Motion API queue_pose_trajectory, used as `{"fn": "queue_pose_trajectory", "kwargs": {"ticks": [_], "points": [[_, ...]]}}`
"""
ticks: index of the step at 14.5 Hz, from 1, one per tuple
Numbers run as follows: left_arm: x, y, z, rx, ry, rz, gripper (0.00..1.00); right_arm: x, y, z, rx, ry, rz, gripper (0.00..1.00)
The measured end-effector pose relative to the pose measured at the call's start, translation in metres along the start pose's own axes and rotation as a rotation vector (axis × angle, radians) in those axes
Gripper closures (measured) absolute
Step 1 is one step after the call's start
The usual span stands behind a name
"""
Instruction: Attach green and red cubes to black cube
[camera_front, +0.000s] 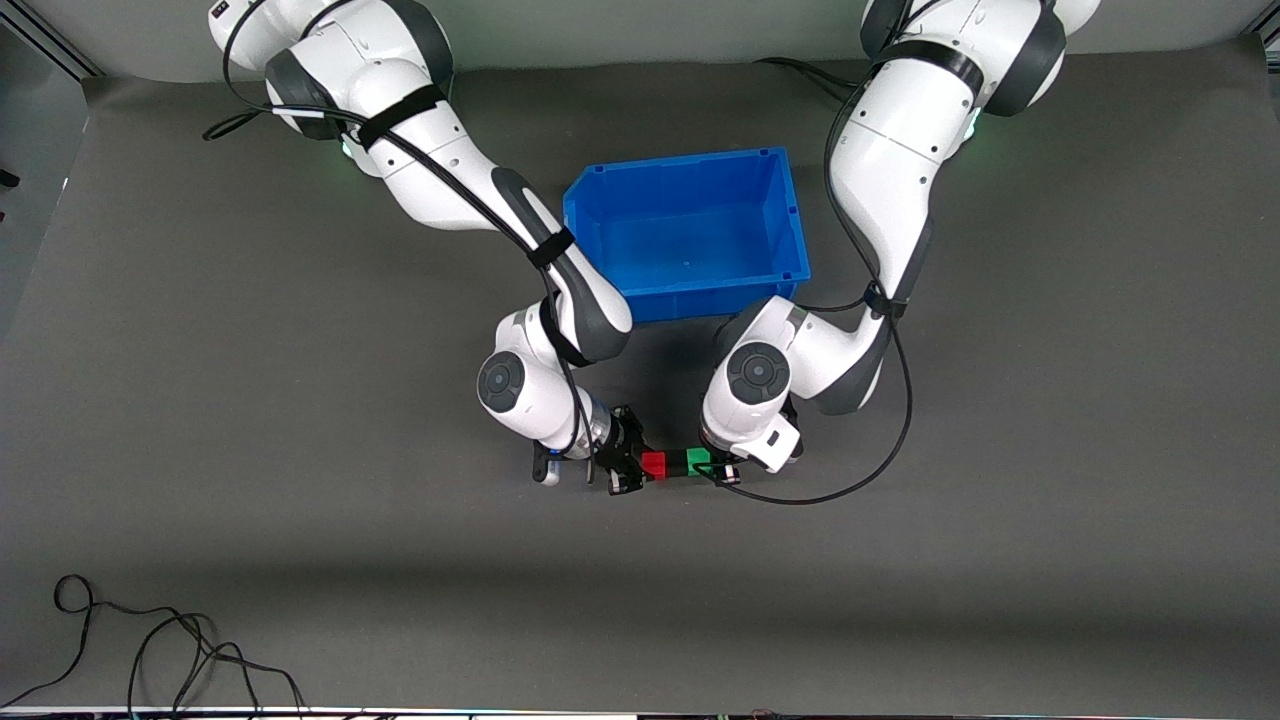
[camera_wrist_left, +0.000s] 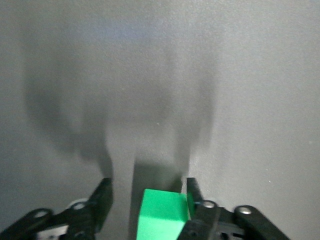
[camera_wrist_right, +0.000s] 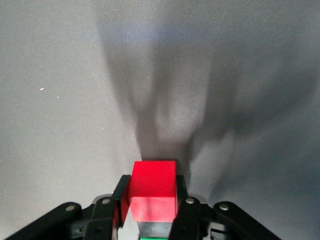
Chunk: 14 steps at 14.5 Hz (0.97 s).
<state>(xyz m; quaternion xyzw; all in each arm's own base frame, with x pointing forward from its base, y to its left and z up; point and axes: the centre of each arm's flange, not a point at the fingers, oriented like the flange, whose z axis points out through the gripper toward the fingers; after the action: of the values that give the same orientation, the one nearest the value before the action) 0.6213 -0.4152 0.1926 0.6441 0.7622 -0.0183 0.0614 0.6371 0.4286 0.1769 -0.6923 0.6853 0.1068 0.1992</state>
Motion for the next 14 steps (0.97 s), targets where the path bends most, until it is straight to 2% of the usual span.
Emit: {"fn": "queue_pose_trajectory", "kwargs": {"ticks": [2,4,6,9,12,13,14], "points": [[-0.002,0.006,-0.008,-0.019,-0.007,0.003,0.02,0.000,-0.001,-0.001,0.002,-0.001,-0.001,0.60],[0.004,0.025,-0.028,-0.072,0.012,0.021,0.00,-0.001,-0.002,-0.002,0.004,-0.001,-0.001,0.60],[0.029,0.052,-0.055,-0.114,0.076,0.074,0.00,0.000,-0.002,-0.002,0.006,-0.001,-0.001,0.60],[0.082,0.089,-0.095,-0.075,0.141,0.239,0.00,0.002,-0.007,-0.006,0.014,-0.001,0.003,0.37],[0.133,0.113,-0.136,-0.039,0.167,0.371,0.00,0.007,-0.020,-0.018,0.036,-0.009,0.015,0.07],[0.148,0.115,-0.148,-0.026,0.173,0.417,0.00,0.011,-0.026,-0.027,0.040,-0.012,0.022,0.00],[0.164,0.116,-0.158,-0.005,0.180,0.470,0.00,0.013,-0.033,-0.038,0.031,-0.015,0.029,0.00]]}}
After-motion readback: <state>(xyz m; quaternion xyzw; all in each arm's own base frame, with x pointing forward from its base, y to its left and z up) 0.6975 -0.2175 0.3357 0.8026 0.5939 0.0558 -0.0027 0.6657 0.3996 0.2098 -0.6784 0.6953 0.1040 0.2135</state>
